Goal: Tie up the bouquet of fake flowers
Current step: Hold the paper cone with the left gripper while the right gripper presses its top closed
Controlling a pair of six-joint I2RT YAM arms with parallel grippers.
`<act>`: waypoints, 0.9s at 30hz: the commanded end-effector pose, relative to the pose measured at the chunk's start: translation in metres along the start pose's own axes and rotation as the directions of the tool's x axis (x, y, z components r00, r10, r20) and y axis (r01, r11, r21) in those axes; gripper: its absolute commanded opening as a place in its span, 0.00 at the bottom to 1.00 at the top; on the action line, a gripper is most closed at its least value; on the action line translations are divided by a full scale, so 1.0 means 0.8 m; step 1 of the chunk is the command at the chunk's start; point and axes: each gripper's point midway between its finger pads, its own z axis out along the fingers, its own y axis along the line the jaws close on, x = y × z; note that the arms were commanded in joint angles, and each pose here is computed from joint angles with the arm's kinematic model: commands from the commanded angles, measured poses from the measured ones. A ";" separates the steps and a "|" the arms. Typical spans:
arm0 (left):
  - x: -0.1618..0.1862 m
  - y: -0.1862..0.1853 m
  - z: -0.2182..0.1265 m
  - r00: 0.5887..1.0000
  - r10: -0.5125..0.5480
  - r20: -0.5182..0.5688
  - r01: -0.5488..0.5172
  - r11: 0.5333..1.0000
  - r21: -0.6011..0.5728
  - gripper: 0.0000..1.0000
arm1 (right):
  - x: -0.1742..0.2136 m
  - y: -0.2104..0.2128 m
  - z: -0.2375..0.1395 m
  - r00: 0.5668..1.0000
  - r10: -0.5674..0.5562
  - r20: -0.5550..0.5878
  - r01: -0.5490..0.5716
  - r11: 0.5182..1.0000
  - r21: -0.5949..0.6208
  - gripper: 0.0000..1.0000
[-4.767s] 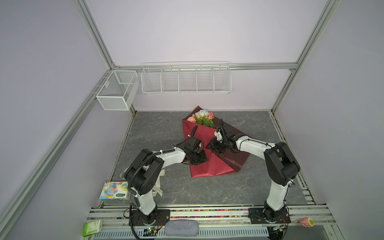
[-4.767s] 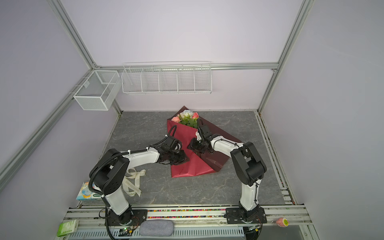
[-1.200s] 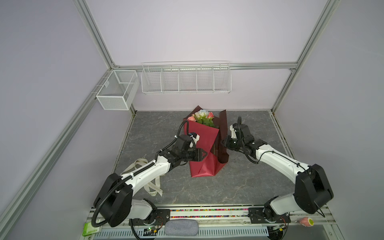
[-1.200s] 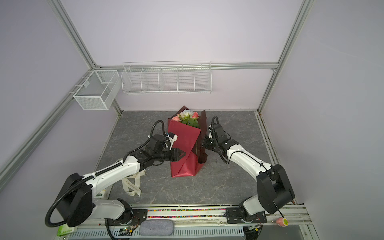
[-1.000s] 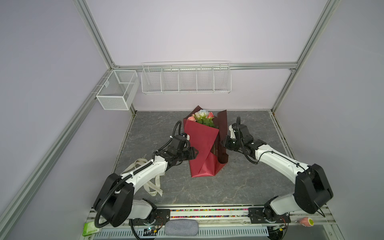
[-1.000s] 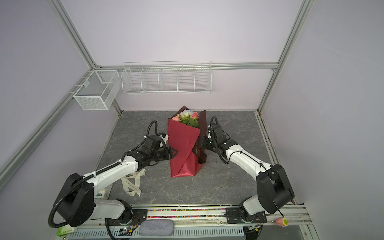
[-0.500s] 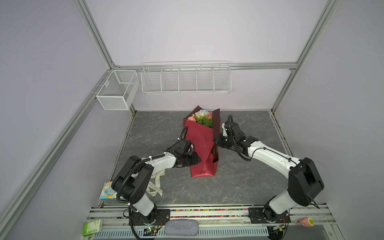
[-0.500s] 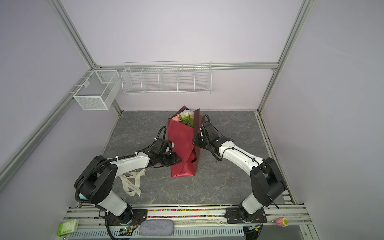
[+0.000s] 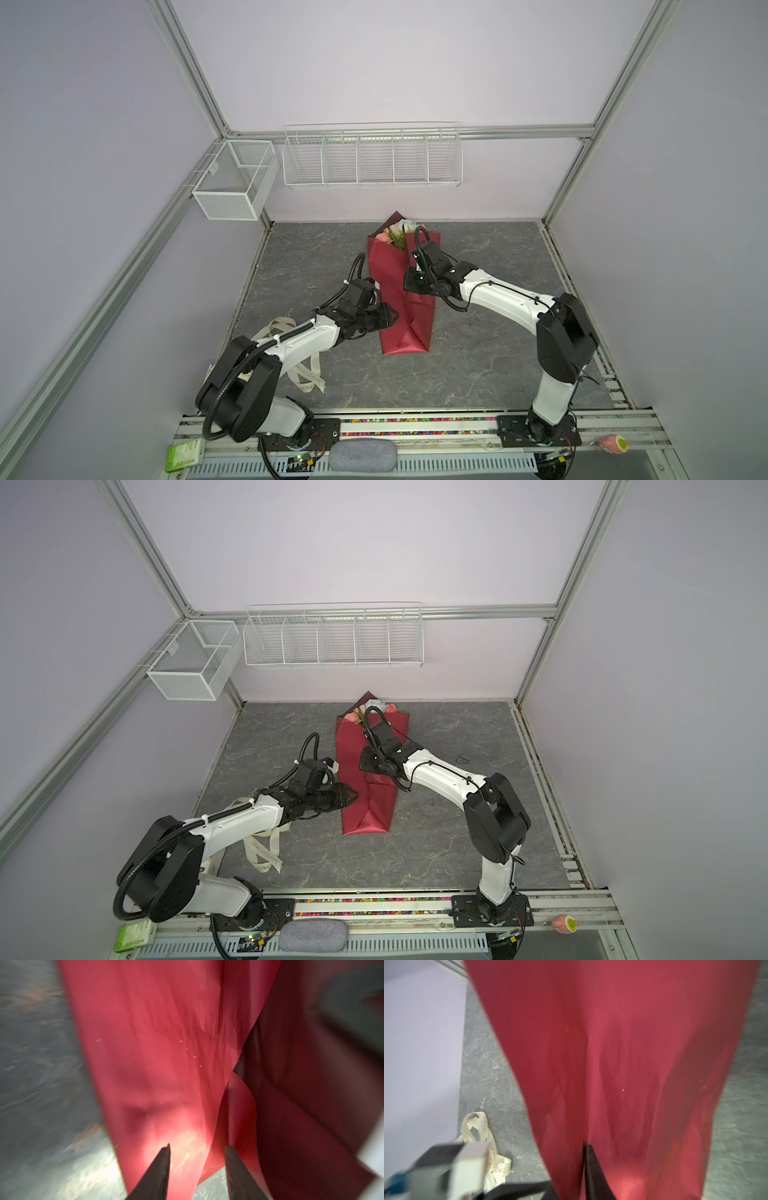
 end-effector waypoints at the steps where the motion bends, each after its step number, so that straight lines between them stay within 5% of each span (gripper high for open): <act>1: -0.001 0.020 -0.021 0.998 -0.028 0.061 0.032 0.998 -0.051 0.50 | 0.015 0.013 0.016 0.997 -0.032 -0.067 0.031 0.999 -0.009 0.17; 7: 0.005 -0.011 -0.058 0.991 0.003 0.137 -0.020 0.992 0.126 0.76 | 0.022 0.028 0.036 0.992 -0.041 -0.119 0.036 0.998 -0.042 0.18; 12: 0.012 -0.044 -0.066 0.989 0.031 0.141 -0.072 0.954 0.289 0.86 | 0.024 0.034 0.039 0.990 -0.046 -0.137 0.037 0.997 -0.066 0.18; 21: -0.001 -0.062 -0.037 0.995 0.027 0.094 -0.058 0.939 0.338 0.77 | 0.027 0.035 0.036 0.987 -0.054 -0.154 0.044 0.997 -0.064 0.21; 27: -0.005 -0.061 -0.009 0.999 0.017 0.043 -0.030 0.943 0.330 0.54 | 0.020 0.043 0.029 0.988 -0.060 -0.142 0.049 0.995 -0.085 0.23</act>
